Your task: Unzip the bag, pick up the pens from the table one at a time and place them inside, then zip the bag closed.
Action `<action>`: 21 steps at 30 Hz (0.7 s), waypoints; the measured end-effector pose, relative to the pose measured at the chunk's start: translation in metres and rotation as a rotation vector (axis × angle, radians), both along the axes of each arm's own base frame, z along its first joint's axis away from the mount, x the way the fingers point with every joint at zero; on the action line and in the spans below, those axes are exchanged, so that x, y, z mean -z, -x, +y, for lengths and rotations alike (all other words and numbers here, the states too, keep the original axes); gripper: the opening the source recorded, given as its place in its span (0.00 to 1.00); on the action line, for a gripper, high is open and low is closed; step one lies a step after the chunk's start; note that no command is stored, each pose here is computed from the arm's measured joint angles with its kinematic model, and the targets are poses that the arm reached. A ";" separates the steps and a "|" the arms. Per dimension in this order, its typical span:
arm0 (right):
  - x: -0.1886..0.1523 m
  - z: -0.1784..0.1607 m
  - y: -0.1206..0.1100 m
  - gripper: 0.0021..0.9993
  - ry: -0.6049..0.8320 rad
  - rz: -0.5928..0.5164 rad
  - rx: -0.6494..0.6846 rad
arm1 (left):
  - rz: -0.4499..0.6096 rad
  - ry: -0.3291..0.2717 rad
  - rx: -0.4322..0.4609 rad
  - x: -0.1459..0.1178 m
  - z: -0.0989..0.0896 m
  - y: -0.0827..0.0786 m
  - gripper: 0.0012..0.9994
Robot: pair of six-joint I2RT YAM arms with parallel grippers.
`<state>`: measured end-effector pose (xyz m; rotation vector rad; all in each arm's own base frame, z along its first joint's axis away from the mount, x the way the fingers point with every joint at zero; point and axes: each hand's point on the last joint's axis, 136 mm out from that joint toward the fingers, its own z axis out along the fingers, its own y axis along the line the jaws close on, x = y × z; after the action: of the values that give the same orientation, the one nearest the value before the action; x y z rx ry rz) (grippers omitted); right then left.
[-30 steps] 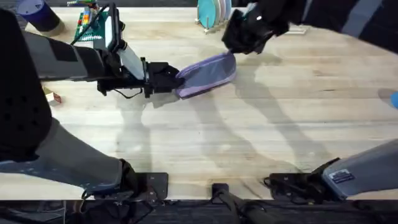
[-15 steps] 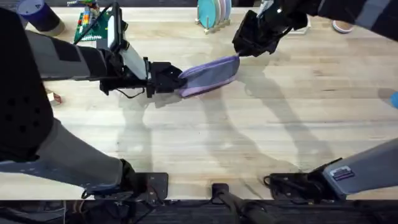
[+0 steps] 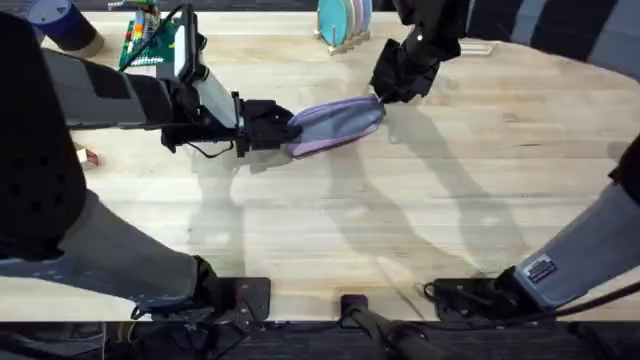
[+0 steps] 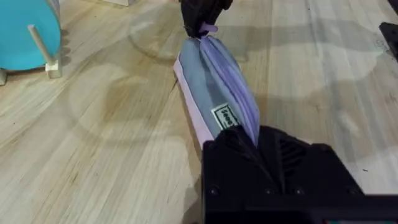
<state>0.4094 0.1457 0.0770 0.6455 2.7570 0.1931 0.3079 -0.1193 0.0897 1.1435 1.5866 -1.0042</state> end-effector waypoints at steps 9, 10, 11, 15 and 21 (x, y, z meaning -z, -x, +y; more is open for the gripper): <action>-0.010 -0.055 -0.010 0.97 0.209 -0.047 0.025 | 0.007 -0.014 -0.024 0.003 0.007 -0.002 0.04; -0.017 -0.056 -0.011 0.99 0.227 -0.063 0.003 | 0.007 -0.014 -0.024 0.003 0.007 -0.002 0.04; -0.025 -0.056 -0.011 0.99 0.239 -0.083 -0.024 | 0.007 -0.014 -0.024 0.003 0.007 -0.002 0.04; -0.072 -0.047 -0.005 1.00 0.272 -0.181 -0.144 | 0.007 -0.014 -0.024 0.003 0.007 -0.002 0.04; -0.129 -0.039 0.022 1.00 0.323 -0.262 -0.311 | 0.007 -0.014 -0.024 0.003 0.007 -0.002 0.04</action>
<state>0.3874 0.1068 0.2065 0.0984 2.5366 -0.0951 0.3101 -0.1122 0.0869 1.1293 1.6113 -0.9836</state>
